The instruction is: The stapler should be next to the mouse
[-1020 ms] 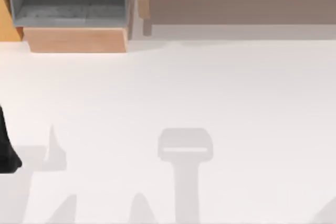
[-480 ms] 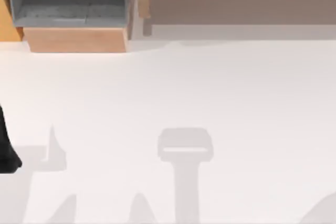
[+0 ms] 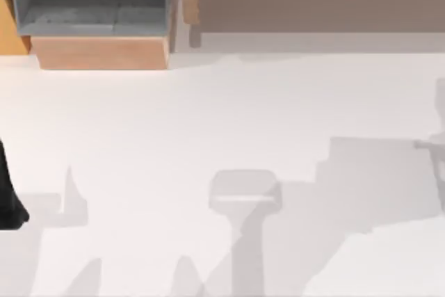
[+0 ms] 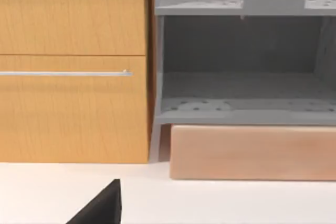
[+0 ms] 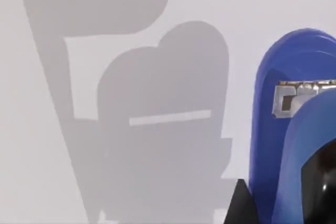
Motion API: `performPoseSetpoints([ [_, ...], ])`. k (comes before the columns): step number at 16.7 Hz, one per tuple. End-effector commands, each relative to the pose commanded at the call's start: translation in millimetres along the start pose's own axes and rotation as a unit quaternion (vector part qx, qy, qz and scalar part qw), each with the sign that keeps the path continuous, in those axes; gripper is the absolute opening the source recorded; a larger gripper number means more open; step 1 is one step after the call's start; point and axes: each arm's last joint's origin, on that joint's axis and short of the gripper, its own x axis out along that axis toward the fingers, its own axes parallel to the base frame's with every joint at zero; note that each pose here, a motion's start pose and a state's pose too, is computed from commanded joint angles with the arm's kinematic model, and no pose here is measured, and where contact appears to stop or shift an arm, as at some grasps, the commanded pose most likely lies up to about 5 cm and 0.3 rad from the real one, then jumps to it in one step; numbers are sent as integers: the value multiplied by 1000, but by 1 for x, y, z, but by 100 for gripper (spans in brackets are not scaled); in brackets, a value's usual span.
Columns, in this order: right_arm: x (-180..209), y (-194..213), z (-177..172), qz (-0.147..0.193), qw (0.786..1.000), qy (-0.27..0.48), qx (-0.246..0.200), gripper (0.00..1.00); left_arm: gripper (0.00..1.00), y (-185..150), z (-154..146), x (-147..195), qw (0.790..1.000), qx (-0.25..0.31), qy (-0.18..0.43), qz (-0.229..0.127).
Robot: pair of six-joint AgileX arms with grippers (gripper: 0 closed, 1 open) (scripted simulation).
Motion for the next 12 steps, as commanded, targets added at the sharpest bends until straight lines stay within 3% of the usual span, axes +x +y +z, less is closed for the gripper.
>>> performPoseSetpoints([
  [3, 1, 102, -6, -7, 999, 11, -41, 0, 100, 0, 0, 0, 1000, 0, 0, 0],
  [7, 1, 223, -60, -16, 996, 9, -87, 0, 100, 0, 0, 0, 1000, 0, 0, 0],
  [12, -9, 295, -121, -8, 995, -16, -99, 0, 100, 0, 0, 0, 1000, 0, 0, 0],
])
